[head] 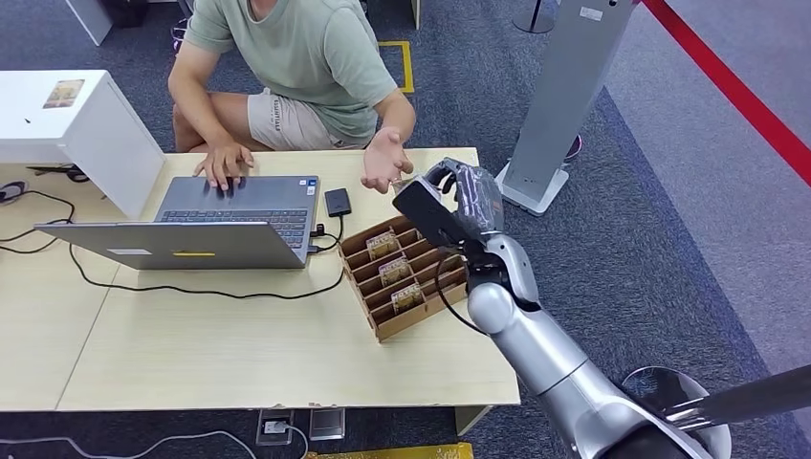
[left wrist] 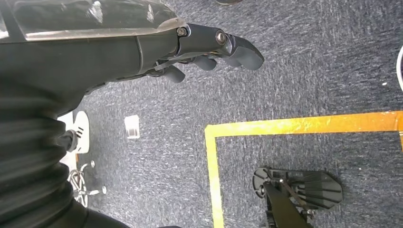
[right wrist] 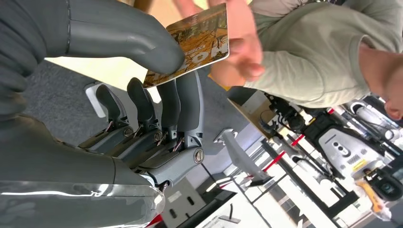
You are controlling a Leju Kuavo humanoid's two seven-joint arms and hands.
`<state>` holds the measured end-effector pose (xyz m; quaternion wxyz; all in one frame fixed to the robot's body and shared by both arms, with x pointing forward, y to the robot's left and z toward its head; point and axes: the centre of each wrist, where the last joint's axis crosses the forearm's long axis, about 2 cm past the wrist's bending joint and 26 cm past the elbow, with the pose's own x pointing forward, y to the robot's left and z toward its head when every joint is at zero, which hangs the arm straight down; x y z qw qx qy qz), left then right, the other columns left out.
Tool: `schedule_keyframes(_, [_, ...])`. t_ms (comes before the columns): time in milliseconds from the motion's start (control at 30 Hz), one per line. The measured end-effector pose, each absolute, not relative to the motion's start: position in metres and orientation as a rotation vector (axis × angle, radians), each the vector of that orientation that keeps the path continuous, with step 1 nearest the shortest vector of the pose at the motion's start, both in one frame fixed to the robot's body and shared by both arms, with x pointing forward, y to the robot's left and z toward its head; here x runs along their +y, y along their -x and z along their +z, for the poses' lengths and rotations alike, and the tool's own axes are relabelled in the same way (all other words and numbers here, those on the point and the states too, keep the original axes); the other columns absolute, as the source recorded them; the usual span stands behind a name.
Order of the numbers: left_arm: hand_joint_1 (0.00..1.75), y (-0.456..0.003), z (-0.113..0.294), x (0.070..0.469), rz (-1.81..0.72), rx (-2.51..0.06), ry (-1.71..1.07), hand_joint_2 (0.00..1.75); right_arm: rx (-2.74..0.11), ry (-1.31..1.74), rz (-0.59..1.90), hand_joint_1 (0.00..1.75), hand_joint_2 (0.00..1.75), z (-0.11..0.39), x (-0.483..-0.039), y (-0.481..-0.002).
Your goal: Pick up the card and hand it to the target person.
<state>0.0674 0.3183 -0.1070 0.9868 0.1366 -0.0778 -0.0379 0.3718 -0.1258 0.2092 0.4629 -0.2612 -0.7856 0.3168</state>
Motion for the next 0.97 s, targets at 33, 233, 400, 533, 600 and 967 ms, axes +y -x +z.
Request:
schedule_keyframes(33, [0.00,-0.068,-0.107,0.318,-0.080,-0.157,-0.274,1.75,-1.923,0.650,0.792,1.41,1.75,0.213,-0.121,-0.377])
schedule_keyframes(233, [0.00,-0.068,-0.107,0.318,-0.091,-0.151,-0.272,1.75,-1.828,0.712,0.874,1.41,1.75,0.225,-0.101,-0.402])
schedule_keyframes(400, [0.00,-0.067,-0.107,0.318,-0.100,-0.155,-0.270,1.75,-1.753,0.752,0.915,1.06,1.75,0.224,-0.096,-0.413])
schedule_keyframes(533, [0.00,-0.067,-0.107,0.317,-0.106,-0.157,-0.262,1.75,-1.713,0.762,0.951,0.00,1.75,0.219,-0.094,-0.416])
schedule_keyframes(600, [0.00,-0.067,-0.107,0.317,-0.107,-0.156,-0.256,1.75,-1.699,0.759,0.968,0.00,1.75,0.216,-0.092,-0.416])
schedule_keyframes(967, [0.00,-0.066,-0.107,0.318,-0.083,-0.154,-0.273,1.75,-1.771,0.719,0.891,0.00,1.75,0.212,-0.089,-0.416])
